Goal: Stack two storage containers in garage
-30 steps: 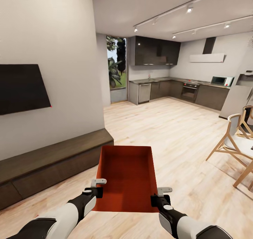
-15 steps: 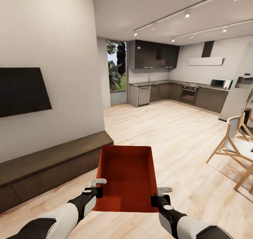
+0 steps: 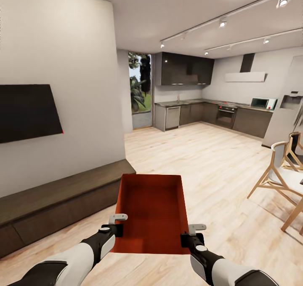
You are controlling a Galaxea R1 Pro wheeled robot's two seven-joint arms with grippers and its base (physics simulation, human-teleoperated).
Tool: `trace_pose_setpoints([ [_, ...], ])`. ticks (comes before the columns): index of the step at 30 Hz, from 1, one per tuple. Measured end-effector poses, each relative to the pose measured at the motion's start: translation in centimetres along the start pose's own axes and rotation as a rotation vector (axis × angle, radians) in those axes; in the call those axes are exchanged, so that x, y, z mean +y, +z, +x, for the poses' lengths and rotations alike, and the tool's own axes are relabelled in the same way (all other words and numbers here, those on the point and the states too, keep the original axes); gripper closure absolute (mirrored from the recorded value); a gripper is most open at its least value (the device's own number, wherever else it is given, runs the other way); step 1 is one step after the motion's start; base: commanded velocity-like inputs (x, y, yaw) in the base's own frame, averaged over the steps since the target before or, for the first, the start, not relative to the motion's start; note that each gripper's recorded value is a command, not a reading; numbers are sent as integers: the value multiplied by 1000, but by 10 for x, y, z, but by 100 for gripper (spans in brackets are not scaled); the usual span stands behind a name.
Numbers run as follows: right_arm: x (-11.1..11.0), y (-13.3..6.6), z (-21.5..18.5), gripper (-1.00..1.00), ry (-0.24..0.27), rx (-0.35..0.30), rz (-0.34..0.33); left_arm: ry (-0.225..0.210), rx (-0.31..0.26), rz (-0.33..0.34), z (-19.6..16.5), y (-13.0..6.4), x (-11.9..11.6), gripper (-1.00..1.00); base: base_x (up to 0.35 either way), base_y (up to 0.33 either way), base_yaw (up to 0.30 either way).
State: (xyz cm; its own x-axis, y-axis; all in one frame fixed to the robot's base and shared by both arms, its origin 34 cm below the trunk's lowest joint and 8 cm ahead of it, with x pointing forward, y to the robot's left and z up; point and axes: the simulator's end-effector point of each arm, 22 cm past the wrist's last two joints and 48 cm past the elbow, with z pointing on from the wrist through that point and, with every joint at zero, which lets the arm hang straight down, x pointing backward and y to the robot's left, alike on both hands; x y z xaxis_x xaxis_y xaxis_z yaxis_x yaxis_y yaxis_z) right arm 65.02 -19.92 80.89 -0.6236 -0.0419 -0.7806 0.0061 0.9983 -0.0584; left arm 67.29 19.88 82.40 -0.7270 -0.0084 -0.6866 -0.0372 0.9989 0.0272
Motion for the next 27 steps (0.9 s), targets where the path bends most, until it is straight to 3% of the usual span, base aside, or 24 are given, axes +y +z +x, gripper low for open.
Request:
trace_pose_setpoints([
  [27,0,0,-1,100,-1,-3,0,0,-2,0,-1,-1,0,100,0,0,0],
])
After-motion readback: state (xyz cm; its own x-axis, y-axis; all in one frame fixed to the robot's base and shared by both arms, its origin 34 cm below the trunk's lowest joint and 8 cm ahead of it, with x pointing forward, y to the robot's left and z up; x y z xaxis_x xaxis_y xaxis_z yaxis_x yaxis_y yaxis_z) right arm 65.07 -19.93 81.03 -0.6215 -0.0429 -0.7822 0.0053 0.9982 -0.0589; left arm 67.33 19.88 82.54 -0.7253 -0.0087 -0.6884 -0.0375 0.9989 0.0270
